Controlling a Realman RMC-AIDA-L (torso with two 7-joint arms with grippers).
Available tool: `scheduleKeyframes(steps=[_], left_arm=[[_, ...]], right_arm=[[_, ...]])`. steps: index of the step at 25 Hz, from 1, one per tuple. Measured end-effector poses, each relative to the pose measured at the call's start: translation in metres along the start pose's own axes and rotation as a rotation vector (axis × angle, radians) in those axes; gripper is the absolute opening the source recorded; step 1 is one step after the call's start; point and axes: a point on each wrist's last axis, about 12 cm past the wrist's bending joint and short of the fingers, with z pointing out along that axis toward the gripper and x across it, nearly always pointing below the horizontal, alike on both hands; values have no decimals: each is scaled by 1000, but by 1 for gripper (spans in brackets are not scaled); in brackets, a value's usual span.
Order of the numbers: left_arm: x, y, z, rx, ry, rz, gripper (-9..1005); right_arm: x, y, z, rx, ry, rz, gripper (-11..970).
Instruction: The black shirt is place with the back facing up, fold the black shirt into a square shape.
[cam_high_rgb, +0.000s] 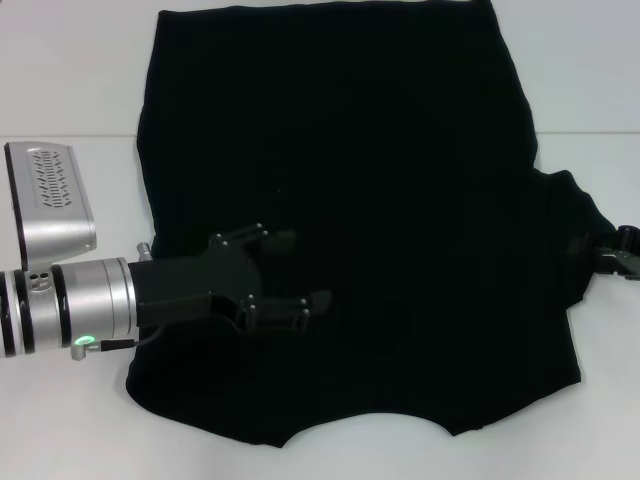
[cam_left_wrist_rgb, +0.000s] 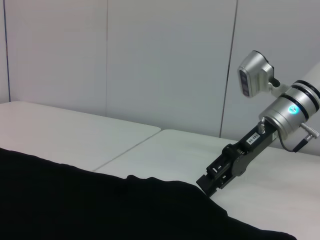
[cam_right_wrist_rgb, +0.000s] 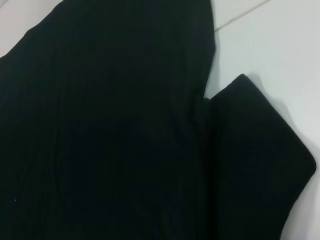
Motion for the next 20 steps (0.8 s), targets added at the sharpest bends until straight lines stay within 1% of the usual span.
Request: scheduleKeyframes(steps=[10, 15, 20], left_arm=[[0, 1, -2, -9, -5, -3, 907], [0, 2, -3, -12, -6, -2, 905], [0, 2, -3, -12, -6, 1, 903]], right_arm=[[2, -2, 1, 8, -3, 18, 599], [3, -4, 0, 11, -2, 25, 419], [3, -4, 2, 21, -14, 27, 408]])
